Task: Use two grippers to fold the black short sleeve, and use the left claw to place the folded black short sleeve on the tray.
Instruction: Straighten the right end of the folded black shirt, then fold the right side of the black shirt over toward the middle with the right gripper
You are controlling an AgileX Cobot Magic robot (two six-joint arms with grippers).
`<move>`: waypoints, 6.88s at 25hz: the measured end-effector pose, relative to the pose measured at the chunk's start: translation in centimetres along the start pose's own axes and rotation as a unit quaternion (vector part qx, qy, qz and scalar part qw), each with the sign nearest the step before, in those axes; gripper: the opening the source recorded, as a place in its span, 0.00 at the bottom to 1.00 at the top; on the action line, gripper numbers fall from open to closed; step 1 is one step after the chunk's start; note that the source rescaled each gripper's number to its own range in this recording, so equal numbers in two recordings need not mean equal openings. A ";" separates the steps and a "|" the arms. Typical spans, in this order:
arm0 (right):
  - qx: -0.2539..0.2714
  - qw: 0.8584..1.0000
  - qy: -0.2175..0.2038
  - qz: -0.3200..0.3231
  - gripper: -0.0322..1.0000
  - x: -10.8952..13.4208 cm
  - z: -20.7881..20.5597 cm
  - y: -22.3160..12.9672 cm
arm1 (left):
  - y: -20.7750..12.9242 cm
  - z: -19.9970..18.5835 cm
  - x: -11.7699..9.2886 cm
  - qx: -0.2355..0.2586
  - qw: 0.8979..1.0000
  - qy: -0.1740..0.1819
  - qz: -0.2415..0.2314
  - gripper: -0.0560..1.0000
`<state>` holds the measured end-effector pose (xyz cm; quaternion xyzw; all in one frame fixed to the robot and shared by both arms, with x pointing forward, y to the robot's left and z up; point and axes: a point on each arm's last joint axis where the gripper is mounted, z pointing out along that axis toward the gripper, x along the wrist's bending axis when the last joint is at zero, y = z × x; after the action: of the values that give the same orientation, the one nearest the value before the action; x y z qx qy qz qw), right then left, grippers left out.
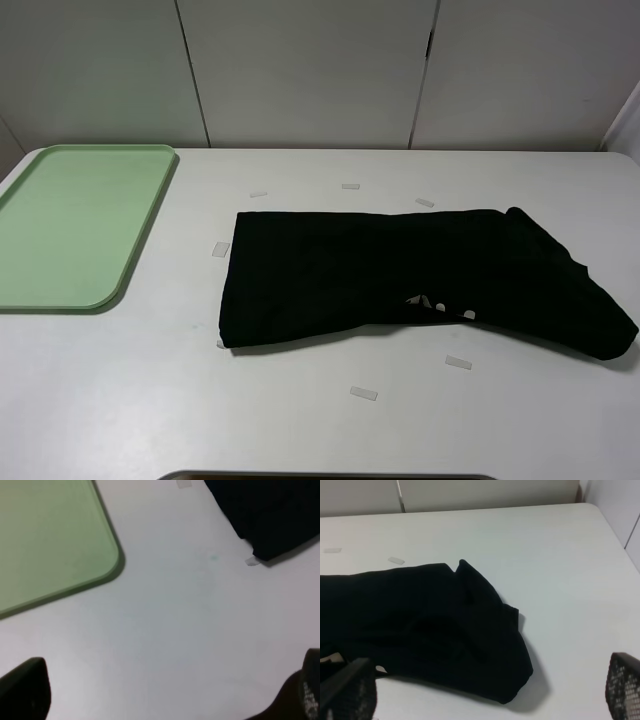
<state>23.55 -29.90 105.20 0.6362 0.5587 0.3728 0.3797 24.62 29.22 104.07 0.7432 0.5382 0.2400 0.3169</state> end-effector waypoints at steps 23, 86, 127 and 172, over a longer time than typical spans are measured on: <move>0.000 1.000 0.000 0.000 1.00 0.0 0.0 0.0 | -1.3 -1.3 -1.2 -0.066 0.996 0.053 -0.011 1.00; 0.448 0.892 0.017 -0.062 1.00 0.8 32.7 4.8 | -1.3 -1.3 -1.2 -0.067 0.996 0.053 -0.011 1.00; 0.505 0.861 0.040 -0.039 0.11 -1.4 38.5 -2.4 | -1.3 -1.3 -1.2 -0.067 0.996 0.053 -0.011 1.00; 0.491 0.844 -0.088 -0.196 0.11 -1.2 35.4 6.8 | -1.3 -1.2 -1.2 -0.067 0.996 0.052 -0.012 1.00</move>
<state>58.14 -34.05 95.89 0.6470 0.7460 -0.0895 0.1302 22.56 28.62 103.98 0.7006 0.5453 0.3102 0.3400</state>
